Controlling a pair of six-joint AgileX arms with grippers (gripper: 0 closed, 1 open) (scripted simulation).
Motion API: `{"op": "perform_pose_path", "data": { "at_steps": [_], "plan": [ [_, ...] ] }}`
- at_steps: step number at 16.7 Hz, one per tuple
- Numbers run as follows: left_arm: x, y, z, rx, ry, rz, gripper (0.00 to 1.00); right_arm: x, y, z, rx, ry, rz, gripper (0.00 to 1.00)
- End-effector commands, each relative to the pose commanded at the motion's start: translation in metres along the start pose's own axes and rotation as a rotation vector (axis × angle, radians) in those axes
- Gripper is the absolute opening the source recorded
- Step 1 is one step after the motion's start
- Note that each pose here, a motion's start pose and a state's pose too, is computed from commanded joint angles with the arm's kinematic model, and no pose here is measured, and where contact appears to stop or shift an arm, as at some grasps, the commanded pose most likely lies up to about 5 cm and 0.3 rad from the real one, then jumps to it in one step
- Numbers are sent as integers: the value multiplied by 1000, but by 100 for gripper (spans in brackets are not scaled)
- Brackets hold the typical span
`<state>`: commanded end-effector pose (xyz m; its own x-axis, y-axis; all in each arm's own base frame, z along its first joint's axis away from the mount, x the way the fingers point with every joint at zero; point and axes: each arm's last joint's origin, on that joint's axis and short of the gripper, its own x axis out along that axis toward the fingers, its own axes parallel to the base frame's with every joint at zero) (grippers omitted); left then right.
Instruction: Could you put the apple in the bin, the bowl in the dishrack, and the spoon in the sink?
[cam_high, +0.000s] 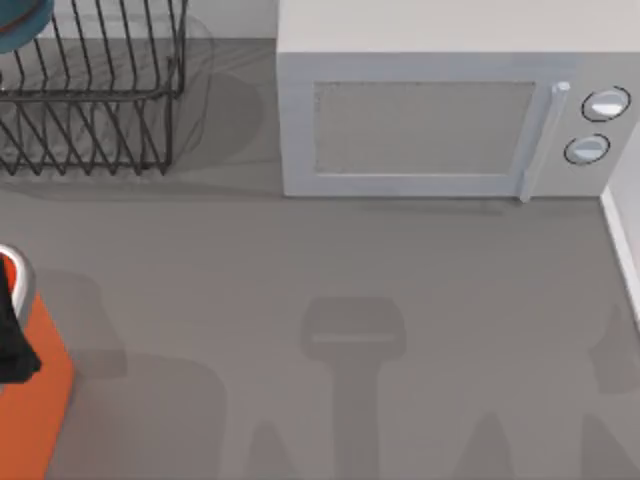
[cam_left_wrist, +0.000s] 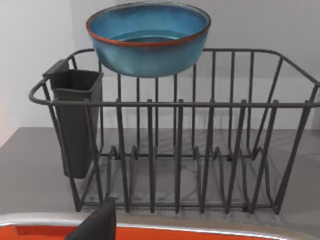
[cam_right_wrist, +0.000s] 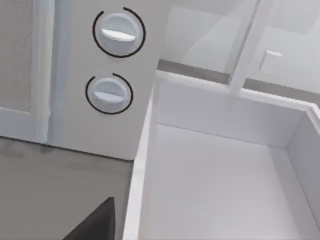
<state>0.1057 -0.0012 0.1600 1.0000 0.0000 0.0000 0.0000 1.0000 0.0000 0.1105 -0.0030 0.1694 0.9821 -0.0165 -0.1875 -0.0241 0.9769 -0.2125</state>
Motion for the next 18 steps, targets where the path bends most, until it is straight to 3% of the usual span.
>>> {"op": "perform_pose_path", "data": {
  "at_steps": [4,7,10,13,18],
  "plan": [
    [0,0,0,0,0,0,100,8,-6,12,-325,249,77,100],
    [0,0,0,0,0,0,100,19,-11,22,-611,445,219,100],
    [0,0,0,0,0,0,100,34,-17,30,-889,609,438,100],
    [0,0,0,0,0,0,100,51,-22,35,-1124,710,712,100],
    [0,0,0,0,0,0,100,77,-30,36,-1365,736,1154,100]
  ]
}}
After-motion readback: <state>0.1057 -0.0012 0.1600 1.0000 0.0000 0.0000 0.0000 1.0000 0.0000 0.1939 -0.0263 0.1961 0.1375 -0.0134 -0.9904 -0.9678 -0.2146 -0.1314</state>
